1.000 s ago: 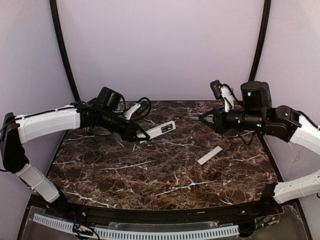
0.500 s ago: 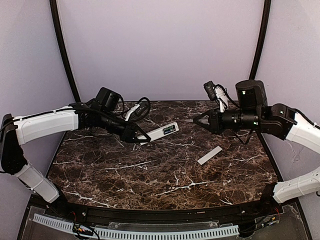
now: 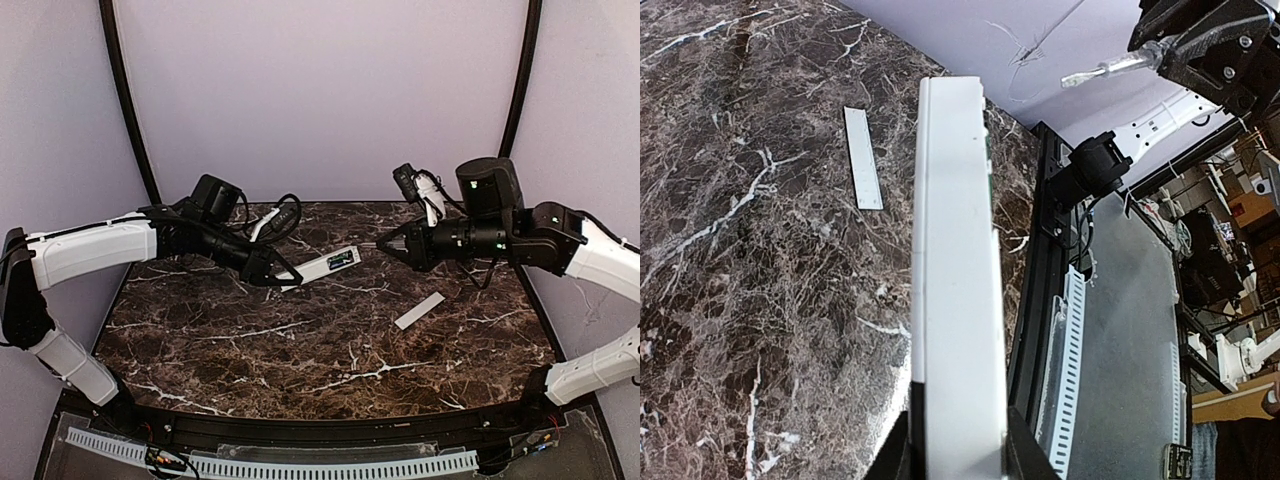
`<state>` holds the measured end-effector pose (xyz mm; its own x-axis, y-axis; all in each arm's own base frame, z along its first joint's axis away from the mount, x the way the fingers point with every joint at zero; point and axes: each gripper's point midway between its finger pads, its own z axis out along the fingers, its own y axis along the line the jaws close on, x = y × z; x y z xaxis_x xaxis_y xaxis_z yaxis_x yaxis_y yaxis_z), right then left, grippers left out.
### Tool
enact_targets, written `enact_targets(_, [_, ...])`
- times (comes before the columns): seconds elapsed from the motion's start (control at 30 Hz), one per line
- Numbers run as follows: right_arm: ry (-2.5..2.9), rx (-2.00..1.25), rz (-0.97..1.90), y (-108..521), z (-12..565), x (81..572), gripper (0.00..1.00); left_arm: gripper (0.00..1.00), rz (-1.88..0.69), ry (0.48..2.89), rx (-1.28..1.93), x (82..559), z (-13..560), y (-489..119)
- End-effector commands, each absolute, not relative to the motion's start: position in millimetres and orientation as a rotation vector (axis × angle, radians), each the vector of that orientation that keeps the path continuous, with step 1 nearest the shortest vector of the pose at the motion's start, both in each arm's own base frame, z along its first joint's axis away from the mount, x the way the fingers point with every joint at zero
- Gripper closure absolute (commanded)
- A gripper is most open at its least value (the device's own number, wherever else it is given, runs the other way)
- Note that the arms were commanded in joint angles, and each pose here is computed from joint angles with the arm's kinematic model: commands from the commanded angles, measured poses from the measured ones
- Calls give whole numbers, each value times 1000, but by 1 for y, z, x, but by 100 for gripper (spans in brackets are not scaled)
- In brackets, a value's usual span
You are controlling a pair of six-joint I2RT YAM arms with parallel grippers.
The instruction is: Unload the batteries from the remote control
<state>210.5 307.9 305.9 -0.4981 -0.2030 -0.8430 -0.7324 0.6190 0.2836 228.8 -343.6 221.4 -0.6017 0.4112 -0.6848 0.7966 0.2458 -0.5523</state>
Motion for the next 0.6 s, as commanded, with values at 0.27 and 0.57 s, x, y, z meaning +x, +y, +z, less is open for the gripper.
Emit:
enact_targets(0.27, [2058, -730, 657, 313, 301, 215, 100, 100, -1335, 2081, 1121, 224, 229, -344])
enact_targets(0.57, [2067, -730, 605, 311, 301, 217, 100, 100, -1322, 2076, 1122, 224, 230, -343])
